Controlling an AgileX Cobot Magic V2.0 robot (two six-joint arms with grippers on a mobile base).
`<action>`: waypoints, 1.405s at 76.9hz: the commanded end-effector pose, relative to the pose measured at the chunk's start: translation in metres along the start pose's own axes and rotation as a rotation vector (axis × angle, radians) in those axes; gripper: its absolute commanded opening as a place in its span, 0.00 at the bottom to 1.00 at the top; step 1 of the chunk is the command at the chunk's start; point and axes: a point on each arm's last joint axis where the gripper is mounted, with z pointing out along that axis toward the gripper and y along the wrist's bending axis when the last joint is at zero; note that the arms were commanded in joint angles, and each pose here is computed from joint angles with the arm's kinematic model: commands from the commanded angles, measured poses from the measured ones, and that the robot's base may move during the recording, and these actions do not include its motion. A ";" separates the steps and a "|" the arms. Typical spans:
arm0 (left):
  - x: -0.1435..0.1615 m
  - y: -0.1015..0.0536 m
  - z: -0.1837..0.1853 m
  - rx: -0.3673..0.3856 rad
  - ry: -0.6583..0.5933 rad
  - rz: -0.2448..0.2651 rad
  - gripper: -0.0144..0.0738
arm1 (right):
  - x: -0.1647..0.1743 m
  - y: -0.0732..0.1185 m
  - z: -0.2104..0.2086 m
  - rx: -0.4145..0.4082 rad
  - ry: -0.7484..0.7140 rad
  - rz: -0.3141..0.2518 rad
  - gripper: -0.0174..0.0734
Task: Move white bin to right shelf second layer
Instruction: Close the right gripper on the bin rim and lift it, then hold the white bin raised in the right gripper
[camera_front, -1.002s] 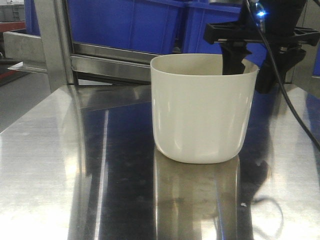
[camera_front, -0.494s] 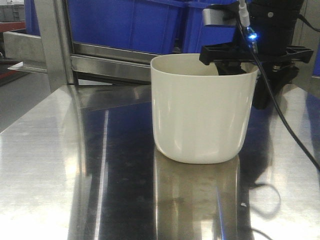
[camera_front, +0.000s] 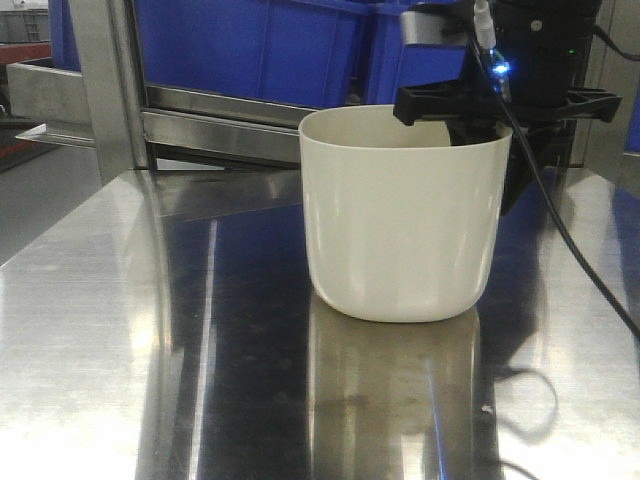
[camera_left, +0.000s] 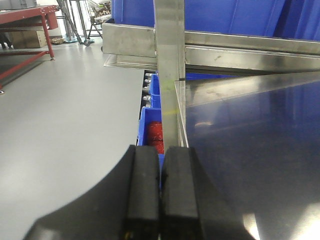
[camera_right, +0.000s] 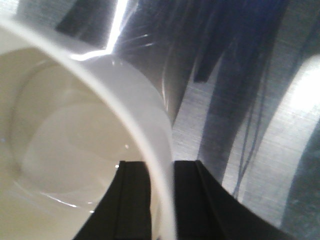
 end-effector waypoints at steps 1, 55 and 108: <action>0.004 0.000 0.001 0.002 -0.063 -0.003 0.26 | -0.008 0.001 -0.046 -0.014 -0.184 -0.017 0.27; 0.004 0.000 0.001 0.002 -0.063 -0.003 0.26 | 0.083 -0.017 -0.202 -0.034 -0.831 -0.005 0.25; 0.004 0.000 0.001 0.002 -0.063 -0.003 0.26 | 0.215 -0.045 -0.203 0.077 -1.000 0.115 0.25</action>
